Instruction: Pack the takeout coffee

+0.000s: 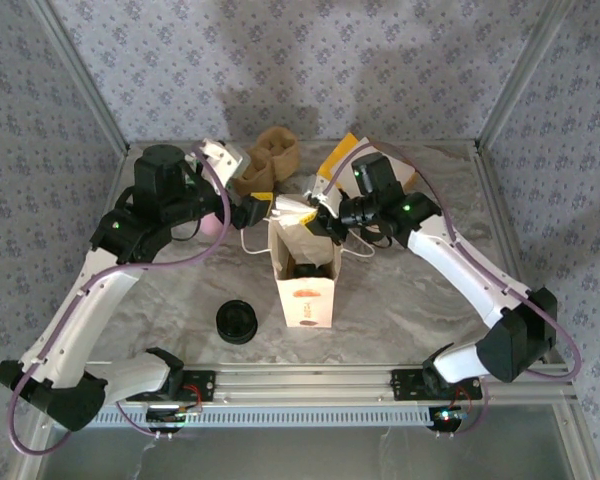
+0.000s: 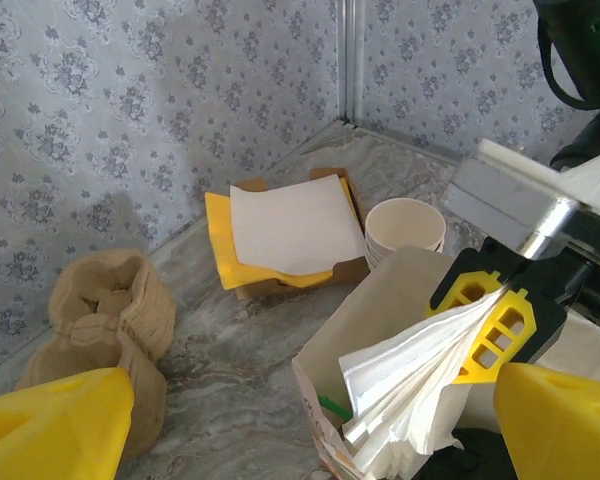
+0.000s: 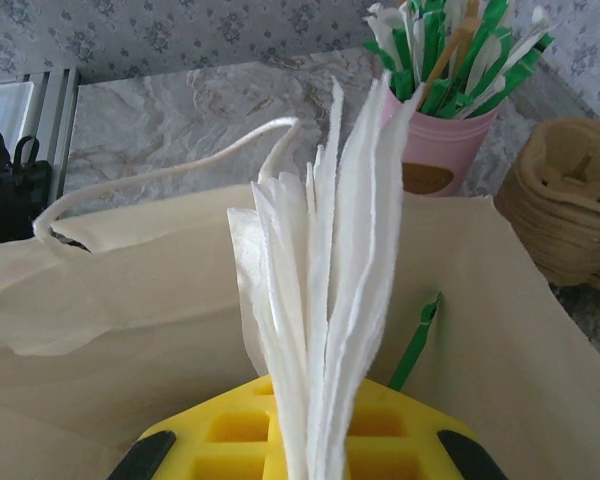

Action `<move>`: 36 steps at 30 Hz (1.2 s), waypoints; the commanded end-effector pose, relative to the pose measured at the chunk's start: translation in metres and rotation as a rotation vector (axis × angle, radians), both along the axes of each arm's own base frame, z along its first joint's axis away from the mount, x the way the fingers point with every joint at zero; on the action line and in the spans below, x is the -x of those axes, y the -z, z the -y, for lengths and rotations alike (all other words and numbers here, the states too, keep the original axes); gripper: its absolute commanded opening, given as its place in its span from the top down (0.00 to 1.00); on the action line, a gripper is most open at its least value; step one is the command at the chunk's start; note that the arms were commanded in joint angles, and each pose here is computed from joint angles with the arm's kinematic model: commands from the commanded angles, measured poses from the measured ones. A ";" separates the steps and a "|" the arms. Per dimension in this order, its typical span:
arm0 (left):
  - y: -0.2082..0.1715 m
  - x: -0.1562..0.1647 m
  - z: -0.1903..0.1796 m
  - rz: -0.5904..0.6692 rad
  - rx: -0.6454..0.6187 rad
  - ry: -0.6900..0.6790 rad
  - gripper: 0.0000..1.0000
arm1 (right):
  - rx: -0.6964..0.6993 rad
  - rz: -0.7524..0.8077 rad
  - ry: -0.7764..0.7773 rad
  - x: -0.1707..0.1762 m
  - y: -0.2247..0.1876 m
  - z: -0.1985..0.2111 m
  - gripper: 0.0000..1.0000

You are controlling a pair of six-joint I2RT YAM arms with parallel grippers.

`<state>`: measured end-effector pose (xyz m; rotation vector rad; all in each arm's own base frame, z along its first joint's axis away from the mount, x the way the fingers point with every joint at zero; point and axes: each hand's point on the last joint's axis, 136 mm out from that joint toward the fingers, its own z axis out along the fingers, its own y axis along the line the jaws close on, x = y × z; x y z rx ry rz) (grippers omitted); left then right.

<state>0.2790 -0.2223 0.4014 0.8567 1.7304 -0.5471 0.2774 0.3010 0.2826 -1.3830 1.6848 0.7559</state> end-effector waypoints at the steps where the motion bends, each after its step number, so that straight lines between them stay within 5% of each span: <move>1: -0.023 0.000 0.002 0.039 0.048 0.014 0.08 | 0.016 0.003 -0.012 0.001 0.010 -0.001 1.00; 14: -0.031 -0.003 0.006 0.038 0.067 0.018 0.08 | 0.070 -0.004 -0.004 0.000 0.035 0.004 0.99; 21: -0.036 -0.002 0.005 0.038 0.084 0.014 0.08 | 0.079 0.008 -0.006 0.001 0.026 0.006 0.87; 31: -0.042 0.002 0.003 0.042 0.113 0.010 0.07 | 0.053 0.089 -0.001 0.001 -0.019 0.006 0.57; 36: -0.044 0.005 0.001 0.053 0.114 0.008 0.07 | 0.052 0.113 0.010 -0.002 -0.031 0.005 0.55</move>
